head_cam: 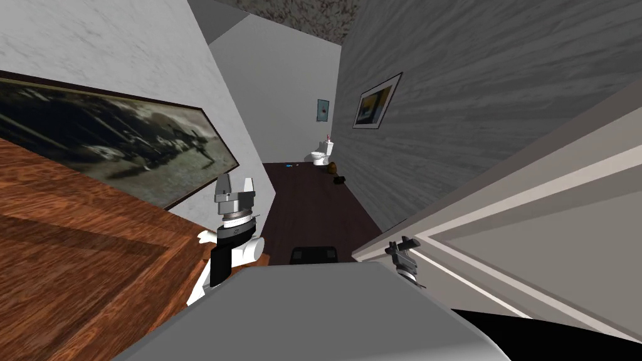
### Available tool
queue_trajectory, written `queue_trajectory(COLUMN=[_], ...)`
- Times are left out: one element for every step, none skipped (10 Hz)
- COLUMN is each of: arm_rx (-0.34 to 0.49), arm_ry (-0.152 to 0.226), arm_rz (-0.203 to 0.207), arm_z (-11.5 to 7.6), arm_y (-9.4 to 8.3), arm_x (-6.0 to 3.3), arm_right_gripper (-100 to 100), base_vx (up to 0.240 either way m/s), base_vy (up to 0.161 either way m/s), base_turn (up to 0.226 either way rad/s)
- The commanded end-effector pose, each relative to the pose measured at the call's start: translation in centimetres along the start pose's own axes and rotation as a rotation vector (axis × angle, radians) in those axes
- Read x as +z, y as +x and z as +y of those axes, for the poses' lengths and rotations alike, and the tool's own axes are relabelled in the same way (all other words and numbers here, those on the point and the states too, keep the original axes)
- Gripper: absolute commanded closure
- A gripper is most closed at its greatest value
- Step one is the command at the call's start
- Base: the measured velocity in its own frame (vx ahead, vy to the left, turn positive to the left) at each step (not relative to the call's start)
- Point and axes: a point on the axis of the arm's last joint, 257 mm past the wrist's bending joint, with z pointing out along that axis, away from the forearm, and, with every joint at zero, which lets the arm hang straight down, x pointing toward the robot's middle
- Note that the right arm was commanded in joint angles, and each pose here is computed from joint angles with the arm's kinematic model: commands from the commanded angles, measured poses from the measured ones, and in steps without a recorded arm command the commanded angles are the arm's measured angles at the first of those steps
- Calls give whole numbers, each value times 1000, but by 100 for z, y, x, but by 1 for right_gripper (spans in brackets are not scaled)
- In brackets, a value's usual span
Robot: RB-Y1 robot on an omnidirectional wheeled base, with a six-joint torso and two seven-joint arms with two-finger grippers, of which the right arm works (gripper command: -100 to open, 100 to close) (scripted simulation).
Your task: Push the door open
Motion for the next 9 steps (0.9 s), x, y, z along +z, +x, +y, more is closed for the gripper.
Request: queue_trajectory(arm_rx=[-11,-9,-6,-2,4,7,-12,-17,-21], arm_ry=[-36,-65,-84,-110,-136,-115,-122,-127,-137], arm_rz=[11,10,9,6,1,0,12,16,18], arm_z=[146,216,257,310,357,299,377,407,444], arm_y=[57,48,37,17,-9,-16,63,84,101], arm_x=[3,-28,-53,-95,-144,-110,-26,-7,4], arm_right_gripper=[100,100,100,100,100,100,100,100,100], base_vx=[211,227,218,205,196,85,127,201,217], base_vy=[-57,-51,-90,-76,-42,-20,-66,-80,-93], base_turn=[-14,-13,-23,-13,-15,-13,-51,-29,-15])
